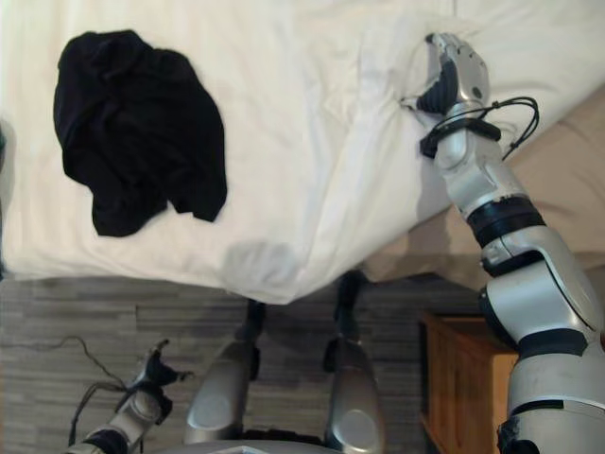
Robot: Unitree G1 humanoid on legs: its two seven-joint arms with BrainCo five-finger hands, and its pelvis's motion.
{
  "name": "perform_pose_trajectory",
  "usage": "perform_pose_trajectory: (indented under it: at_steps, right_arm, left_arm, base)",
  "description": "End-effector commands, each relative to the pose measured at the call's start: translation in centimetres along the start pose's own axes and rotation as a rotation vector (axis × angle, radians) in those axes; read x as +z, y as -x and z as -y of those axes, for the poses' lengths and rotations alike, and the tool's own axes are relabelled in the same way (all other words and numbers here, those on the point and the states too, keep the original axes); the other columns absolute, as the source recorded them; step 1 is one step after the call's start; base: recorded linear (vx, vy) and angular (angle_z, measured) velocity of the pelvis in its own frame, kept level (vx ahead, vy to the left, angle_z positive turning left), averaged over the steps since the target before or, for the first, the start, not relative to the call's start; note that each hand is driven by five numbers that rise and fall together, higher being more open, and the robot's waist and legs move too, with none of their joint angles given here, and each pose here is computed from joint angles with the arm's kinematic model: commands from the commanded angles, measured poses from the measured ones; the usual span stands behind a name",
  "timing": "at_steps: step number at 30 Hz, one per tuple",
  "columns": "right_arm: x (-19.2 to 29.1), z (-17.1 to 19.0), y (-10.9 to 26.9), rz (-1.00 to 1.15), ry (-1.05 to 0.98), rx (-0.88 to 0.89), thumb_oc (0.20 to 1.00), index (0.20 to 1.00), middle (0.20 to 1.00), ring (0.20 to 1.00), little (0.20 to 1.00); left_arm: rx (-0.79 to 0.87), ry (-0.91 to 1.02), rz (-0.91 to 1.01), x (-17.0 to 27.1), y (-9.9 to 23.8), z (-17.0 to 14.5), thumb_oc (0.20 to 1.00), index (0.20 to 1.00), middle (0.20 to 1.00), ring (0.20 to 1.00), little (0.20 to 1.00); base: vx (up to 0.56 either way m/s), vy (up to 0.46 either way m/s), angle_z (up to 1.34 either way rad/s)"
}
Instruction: Tidy up the quilt and then pick up the clothes from the bed and put them into the laundry hamper.
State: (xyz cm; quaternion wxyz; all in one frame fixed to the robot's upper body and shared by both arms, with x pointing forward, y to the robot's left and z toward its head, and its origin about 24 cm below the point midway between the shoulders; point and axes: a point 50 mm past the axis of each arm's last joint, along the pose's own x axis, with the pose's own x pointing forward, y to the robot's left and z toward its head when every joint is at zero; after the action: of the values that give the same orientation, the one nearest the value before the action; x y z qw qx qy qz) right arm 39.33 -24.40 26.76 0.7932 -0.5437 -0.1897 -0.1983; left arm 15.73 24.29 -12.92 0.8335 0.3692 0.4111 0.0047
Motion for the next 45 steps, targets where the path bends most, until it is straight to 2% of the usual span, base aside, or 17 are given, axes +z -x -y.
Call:
perform_pose_trajectory:
  at_steps: [1,9,10,13,16,20,24,25,29,30,31,34,35,39,40,42,45]
  right_arm:
    - [-2.7,-0.4,1.2,-0.103,-0.05,-0.014,0.2,0.2,0.2,0.2,0.2]
    - [-12.8,-3.4,12.8,-0.422,-0.143,0.023,0.2,0.2,0.2,0.2,0.2]
    - [-14.2,-3.6,14.9,-0.488,-0.153,0.03,1.0,1.0,1.0,1.0,1.0]
    - [-16.7,-4.0,20.5,-0.641,-0.164,0.04,1.0,1.0,1.0,1.0,1.0]
    - [-17.7,-3.5,22.9,-0.718,-0.158,0.006,1.0,1.0,1.0,1.0,1.0]
    - [-20.0,0.2,26.0,-0.842,-0.067,-0.18,1.0,1.0,1.0,1.0,1.0]
    - [-19.0,3.3,25.1,-0.768,-0.047,-0.361,1.0,1.0,1.0,1.0,1.0]
    - [-17.4,4.2,23.3,-0.677,-0.093,-0.468,1.0,1.0,1.0,1.0,1.0]
    - [-13.0,5.4,18.7,-0.436,-0.17,-0.565,1.0,1.0,1.0,1.0,1.0]
    - [-10.8,5.0,16.5,-0.339,-0.23,-0.571,0.341,0.341,0.341,0.341,0.341]
    - [-10.1,4.6,15.4,-0.31,-0.252,-0.55,0.2,0.2,0.2,0.2,0.2]
    - [-9.0,3.1,12.9,-0.28,-0.282,-0.481,0.2,0.2,0.2,0.2,0.2]
    - [-9.5,0.6,11.8,-0.337,-0.238,-0.353,0.2,0.2,0.2,0.2,0.2]
    - [-10.7,-1.1,11.7,-0.416,-0.221,-0.304,0.2,0.2,0.2,0.2,0.2]
    - [-12.7,-3.3,13.6,-0.551,-0.214,-0.232,0.2,0.2,0.2,0.2,0.2]
    - [-13.5,-3.9,14.5,-0.598,-0.22,-0.212,0.2,0.2,0.2,0.2,0.2]
    - [-16.6,-8.1,22.3,-0.856,-0.226,-0.036,0.2,0.2,0.2,0.2,0.2]
  left_arm:
    - [0.019,-0.023,-0.081,-2.7,0.8,0.1,1.0,1.0,1.0,1.0,1.0]
    - [-0.019,-0.019,-0.143,-3.4,1.1,1.2,1.0,1.0,1.0,1.0,1.0]
    - [-0.018,-0.022,-0.151,-3.4,1.0,1.1,1.0,1.0,1.0,1.0,1.0]
    - [-0.033,-0.021,-0.182,-3.7,0.9,0.9,1.0,1.0,1.0,1.0,1.0]
    - [-0.042,-0.009,-0.189,-3.8,1.0,1.0,1.0,1.0,1.0,1.0,1.0]
    - [-0.066,0.015,-0.224,-4.7,1.6,1.7,1.0,1.0,1.0,1.0,1.0]
    - [-0.09,0.016,-0.26,-5.4,2.2,2.7,1.0,1.0,1.0,1.0,1.0]
    - [-0.111,-0.002,-0.276,-6.0,2.6,3.3,1.0,1.0,1.0,1.0,1.0]
    - [-0.135,-0.02,-0.301,-6.9,3.2,3.9,1.0,1.0,1.0,1.0,1.0]
    - [-0.133,-0.027,-0.296,-6.9,3.2,3.9,1.0,1.0,1.0,1.0,1.0]
    - [-0.132,-0.028,-0.286,-6.8,3.2,3.8,1.0,1.0,1.0,1.0,1.0]
    - [-0.126,-0.034,-0.264,-6.4,2.9,3.6,1.0,1.0,1.0,1.0,1.0]
    - [-0.117,-0.046,-0.231,-5.6,2.5,3.4,1.0,1.0,1.0,1.0,1.0]
    - [-0.082,-0.013,-0.196,-4.6,2.0,3.0,1.0,1.0,1.0,1.0,1.0]
    - [-0.045,0.045,-0.172,-3.5,1.5,2.5,1.0,1.0,1.0,1.0,1.0]
    - [-0.031,0.069,-0.171,-3.3,1.4,2.2,1.0,1.0,1.0,1.0,1.0]
    - [0.015,0.141,-0.197,-3.1,1.0,1.6,1.0,1.0,1.0,1.0,1.0]
  base:
    - [0.02,0.005,0.16]
    - [0.04,-0.005,0.12]
    - [0.0,0.0,0.0]
    - [0.08,0.017,-0.03]
    - [0.06,0.038,-0.15]
    - [0.09,0.057,-0.12]
    - [0.06,0.052,-0.2]
    - [0.05,0.045,-0.33]
    - [0.01,-0.012,-0.11]
    - [-0.05,-0.06,-0.04]
    - [-0.05,-0.043,-0.04]
    - [-0.11,-0.029,0.1]
    - [-0.15,-0.03,0.14]
    - [-0.13,-0.017,0.09]
    - [-0.13,-0.004,0.1]
    - [-0.11,-0.006,0.1]
    - [-0.06,-0.016,0.07]
